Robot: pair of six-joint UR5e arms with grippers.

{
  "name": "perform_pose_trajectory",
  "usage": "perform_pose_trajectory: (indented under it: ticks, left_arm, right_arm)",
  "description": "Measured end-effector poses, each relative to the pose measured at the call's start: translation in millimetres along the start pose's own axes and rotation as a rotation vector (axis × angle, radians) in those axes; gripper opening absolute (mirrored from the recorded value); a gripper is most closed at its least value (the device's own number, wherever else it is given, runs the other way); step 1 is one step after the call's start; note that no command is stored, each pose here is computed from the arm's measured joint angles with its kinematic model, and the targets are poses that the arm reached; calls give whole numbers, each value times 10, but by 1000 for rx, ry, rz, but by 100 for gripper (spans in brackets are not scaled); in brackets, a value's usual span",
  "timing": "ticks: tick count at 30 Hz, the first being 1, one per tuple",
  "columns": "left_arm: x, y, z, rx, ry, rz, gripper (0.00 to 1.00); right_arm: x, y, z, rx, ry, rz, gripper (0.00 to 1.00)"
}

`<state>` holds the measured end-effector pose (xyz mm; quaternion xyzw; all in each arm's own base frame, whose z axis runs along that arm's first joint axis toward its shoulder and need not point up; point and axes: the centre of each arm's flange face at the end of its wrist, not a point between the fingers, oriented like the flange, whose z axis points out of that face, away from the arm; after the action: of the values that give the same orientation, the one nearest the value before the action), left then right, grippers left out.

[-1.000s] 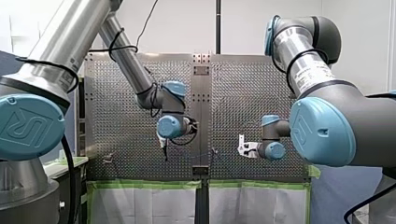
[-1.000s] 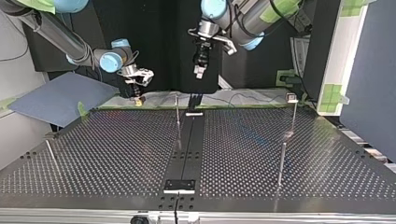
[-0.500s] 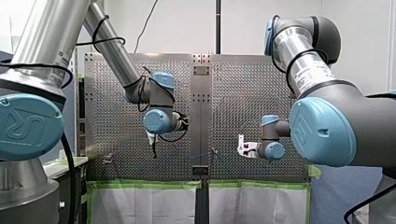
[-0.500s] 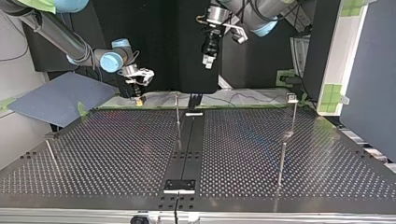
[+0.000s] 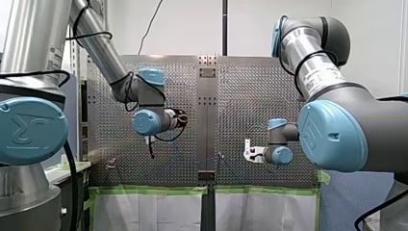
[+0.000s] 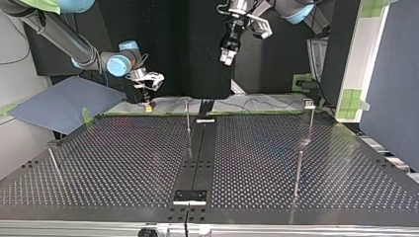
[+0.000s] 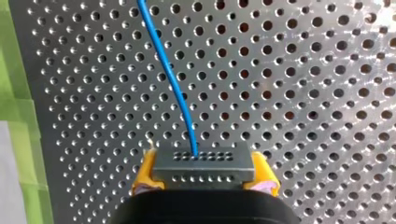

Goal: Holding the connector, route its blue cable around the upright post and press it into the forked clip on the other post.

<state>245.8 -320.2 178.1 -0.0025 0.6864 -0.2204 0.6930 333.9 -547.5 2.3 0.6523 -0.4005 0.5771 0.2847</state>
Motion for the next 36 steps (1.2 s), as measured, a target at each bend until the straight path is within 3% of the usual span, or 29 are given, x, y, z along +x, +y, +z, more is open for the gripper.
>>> perform_pose_trajectory:
  ticks: [6,16,25,30,36]
  left_arm:
    - [154,138,-143,11,21,-44,100]
    - [530,411,-446,-22,92,-9,100]
    - [546,425,-452,-11,52,-26,100]
    - [534,418,-436,-7,38,-31,100]
    - [534,427,-429,-8,38,-34,100]
  right_arm:
    - [-2,-16,-1,2,-2,-1,0]
    - [21,-3,19,-3,-8,-3,0]
    - [113,119,30,-75,-41,-12,0]
    - [347,190,32,-122,-10,-16,0]
    - [661,196,15,-137,29,-2,0]
